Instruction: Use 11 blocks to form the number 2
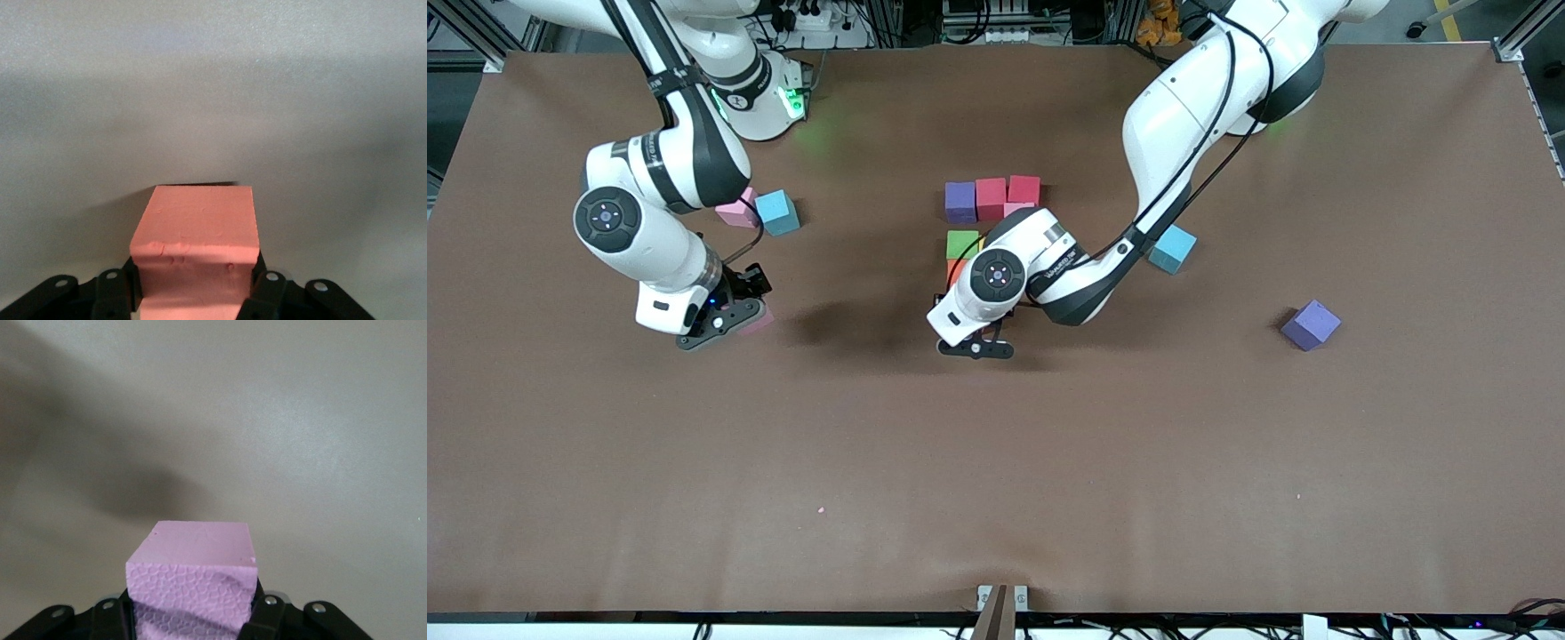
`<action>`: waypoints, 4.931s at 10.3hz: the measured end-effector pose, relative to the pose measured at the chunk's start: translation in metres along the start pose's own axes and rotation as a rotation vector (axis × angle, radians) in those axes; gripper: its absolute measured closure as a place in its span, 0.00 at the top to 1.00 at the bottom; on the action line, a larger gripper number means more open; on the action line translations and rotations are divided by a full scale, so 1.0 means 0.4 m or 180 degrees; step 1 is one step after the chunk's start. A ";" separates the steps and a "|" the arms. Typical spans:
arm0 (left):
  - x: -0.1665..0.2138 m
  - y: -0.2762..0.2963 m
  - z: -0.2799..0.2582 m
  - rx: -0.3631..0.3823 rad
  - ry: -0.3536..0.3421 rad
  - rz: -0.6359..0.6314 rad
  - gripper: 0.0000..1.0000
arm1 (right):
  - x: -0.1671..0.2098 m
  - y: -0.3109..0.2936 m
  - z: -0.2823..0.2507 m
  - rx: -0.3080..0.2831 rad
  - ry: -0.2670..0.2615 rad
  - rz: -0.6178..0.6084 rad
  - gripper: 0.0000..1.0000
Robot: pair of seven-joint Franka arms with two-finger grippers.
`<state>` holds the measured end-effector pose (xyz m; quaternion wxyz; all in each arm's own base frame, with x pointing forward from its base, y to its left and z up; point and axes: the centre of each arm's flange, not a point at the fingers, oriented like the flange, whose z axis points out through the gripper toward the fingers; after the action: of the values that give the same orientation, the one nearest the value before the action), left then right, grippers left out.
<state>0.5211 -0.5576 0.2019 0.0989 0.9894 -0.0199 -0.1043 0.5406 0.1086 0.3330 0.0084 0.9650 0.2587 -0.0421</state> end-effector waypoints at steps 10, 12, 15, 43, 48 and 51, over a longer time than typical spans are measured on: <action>-0.008 0.007 0.021 -0.0029 -0.0057 -0.0026 1.00 | 0.001 0.000 0.007 0.0009 -0.0009 0.0002 0.58; -0.016 0.029 -0.005 -0.0086 -0.0032 -0.0166 1.00 | 0.009 -0.019 0.006 0.0003 0.0000 -0.0044 0.58; -0.015 0.054 -0.143 -0.0178 0.0151 -0.0336 1.00 | 0.044 -0.077 -0.023 -0.0028 0.0077 -0.0087 0.58; 0.058 -1.476 -0.382 0.0524 -0.0146 -0.3045 1.00 | 0.393 -0.987 0.249 -0.0246 0.0449 -0.3704 0.58; 0.036 -1.511 -0.341 0.0541 -0.0125 -0.3058 1.00 | 0.395 -0.972 0.287 -0.0236 0.0375 -0.3694 0.58; 0.033 -1.525 -0.316 0.0515 -0.0150 -0.3077 1.00 | 0.394 -0.972 0.290 -0.0234 0.0370 -0.3694 0.58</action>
<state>0.5723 0.0632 0.1987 -0.0385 0.8872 0.4314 -0.1587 0.4734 0.5196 0.2062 0.0032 0.6652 0.7463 0.0222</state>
